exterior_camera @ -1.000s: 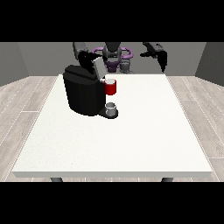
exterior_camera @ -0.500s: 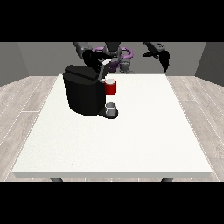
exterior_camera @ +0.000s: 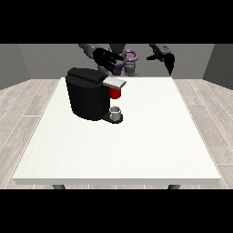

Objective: Insert the coffee pod into the coffee machine and close the lid

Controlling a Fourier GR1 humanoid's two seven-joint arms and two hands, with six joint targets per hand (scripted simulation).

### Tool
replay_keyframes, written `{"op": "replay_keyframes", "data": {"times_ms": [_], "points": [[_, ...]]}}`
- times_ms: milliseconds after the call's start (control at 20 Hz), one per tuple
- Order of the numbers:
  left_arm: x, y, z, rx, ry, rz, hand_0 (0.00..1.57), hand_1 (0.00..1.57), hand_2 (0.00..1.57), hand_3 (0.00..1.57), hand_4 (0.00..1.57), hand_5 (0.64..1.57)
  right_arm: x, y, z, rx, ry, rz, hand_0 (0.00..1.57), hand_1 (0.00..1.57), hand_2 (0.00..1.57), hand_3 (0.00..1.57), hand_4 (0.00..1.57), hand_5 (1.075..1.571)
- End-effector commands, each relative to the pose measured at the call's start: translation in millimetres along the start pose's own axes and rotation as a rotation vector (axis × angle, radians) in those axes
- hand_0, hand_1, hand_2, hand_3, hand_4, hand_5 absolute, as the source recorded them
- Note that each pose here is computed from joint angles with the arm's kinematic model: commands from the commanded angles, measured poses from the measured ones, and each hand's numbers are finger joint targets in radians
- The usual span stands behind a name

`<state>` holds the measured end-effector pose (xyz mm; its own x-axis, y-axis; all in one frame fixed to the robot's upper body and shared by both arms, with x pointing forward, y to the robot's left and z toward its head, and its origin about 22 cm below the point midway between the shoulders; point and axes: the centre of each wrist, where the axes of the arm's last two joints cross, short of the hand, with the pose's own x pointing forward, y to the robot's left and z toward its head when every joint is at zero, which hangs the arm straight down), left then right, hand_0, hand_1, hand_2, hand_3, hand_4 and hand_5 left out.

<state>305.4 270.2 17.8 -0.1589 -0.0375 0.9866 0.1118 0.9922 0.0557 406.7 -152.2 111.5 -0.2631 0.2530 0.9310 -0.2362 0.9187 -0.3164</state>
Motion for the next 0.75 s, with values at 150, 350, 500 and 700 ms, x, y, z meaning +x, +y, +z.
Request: {"op": "replay_keyframes", "data": {"times_ms": [150, 350, 500, 700], "points": [[0.2, -22.4, 2.8, -0.013, -0.046, 0.032, 0.0, 0.0, 0.0, 0.0, 0.21, 1.571, -8.0, 7.3, 5.0, 0.048, -0.046, -0.031, 0.0, 0.0, 0.0, 0.0, 0.03, 1.571], [-19.5, -28.9, 21.8, -0.032, 0.018, 0.034, 0.0, 0.0, 0.0, 0.0, 0.19, 1.571, -16.4, 43.6, 20.0, 0.112, -0.064, -0.114, 0.0, 0.0, 0.0, 0.0, 0.26, 1.571], [-16.6, -2.4, 9.7, 0.039, 0.006, 0.039, 0.0, 0.0, 0.0, 0.0, 0.19, 1.571, -37.3, 54.3, 50.6, 0.13, -0.096, -0.242, 0.0, 0.0, 0.0, 0.0, 0.27, 1.571], [-40.1, 0.2, 41.4, 0.09, 0.105, 0.029, 0.0, 0.0, 0.0, 0.0, 0.19, 1.571, -79.1, 63.7, 102.5, 0.046, 0.042, -0.32, 0.0, 0.0, 0.0, 0.0, 0.16, 1.571]]}}
